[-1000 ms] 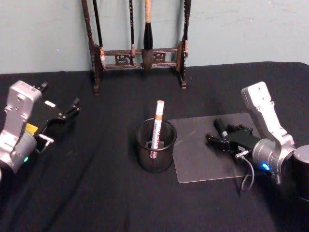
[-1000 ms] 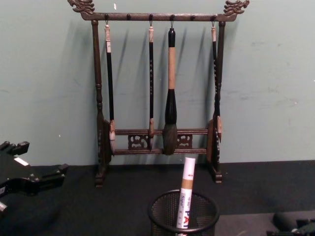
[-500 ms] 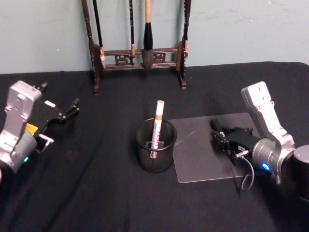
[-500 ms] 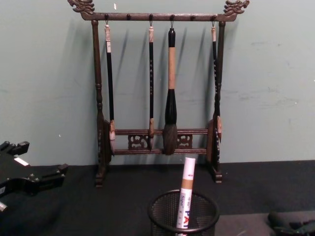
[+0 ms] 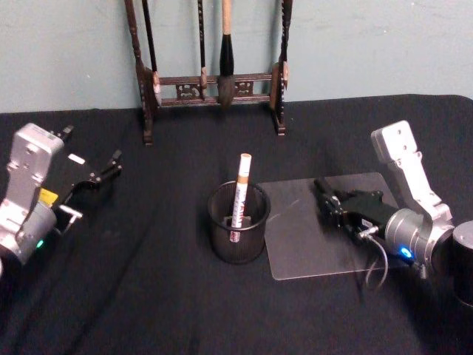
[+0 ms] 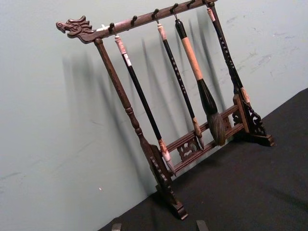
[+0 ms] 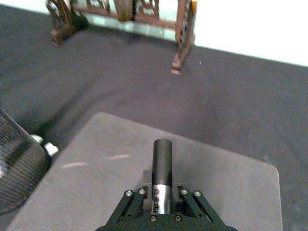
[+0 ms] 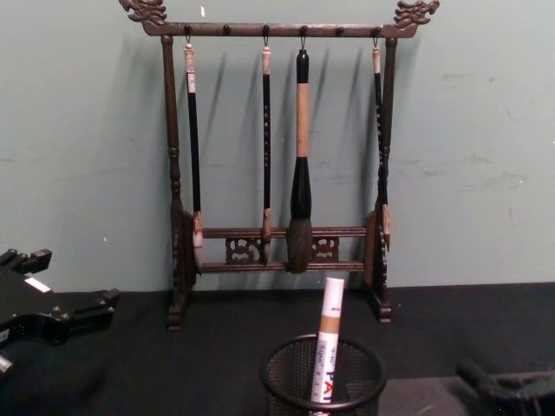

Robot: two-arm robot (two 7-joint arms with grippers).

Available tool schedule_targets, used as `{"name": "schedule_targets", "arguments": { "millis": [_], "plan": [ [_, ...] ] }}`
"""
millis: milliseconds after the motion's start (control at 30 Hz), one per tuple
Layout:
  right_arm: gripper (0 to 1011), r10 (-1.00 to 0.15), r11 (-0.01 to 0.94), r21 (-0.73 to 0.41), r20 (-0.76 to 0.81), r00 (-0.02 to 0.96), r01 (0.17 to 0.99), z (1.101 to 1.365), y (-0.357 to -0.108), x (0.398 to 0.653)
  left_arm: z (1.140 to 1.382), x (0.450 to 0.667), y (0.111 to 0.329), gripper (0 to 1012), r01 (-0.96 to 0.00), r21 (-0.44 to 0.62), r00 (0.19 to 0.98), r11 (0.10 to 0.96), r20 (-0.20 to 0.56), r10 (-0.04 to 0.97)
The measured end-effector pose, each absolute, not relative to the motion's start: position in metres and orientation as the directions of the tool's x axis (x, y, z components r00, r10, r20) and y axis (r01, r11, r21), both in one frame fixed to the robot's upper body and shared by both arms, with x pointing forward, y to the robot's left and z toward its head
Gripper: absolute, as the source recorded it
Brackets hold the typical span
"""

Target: Pick up the water-based marker from the table and place it into the pen holder.

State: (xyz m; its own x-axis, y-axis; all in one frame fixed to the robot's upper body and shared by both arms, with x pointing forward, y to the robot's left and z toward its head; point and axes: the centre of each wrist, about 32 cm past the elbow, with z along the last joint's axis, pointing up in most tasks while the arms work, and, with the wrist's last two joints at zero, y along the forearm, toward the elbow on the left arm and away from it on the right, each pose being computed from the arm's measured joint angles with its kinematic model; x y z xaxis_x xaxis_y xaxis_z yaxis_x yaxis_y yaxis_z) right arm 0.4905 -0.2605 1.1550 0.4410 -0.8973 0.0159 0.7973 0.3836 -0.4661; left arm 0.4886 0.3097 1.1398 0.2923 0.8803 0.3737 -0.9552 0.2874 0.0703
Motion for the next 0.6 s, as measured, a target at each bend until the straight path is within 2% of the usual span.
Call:
{"name": "schedule_targets", "arguments": {
  "millis": [100,300,400,433,600],
  "plan": [
    [238,-0.890,0.411,-0.419,0.008,0.456,0.810,1.157,-0.260,0.490,1.140,0.489,0.310,1001,-0.955,0.070,0.292,0.287,0.374,0.880],
    [238,-0.858,0.499,-0.236,0.001,0.514,0.834,1.160,-0.256,0.489,1.140,0.489,0.310,1001,-0.955,0.070,0.292,0.287,0.374,0.880],
    [238,-0.829,0.555,-0.119,0.006,0.560,0.823,1.160,-0.251,0.489,1.140,0.489,0.310,1001,-0.955,0.070,0.292,0.287,0.374,0.880],
    [238,-0.829,0.555,-0.119,0.006,0.560,0.823,1.160,-0.251,0.489,1.140,0.489,0.310,1001,-0.955,0.070,0.292,0.287,0.374,0.880],
    [237,-0.782,0.623,0.029,0.018,0.623,0.782,1.158,-0.239,0.492,1.140,0.489,0.310,1001,-0.955,0.070,0.292,0.287,0.374,0.880]
  ]
}}
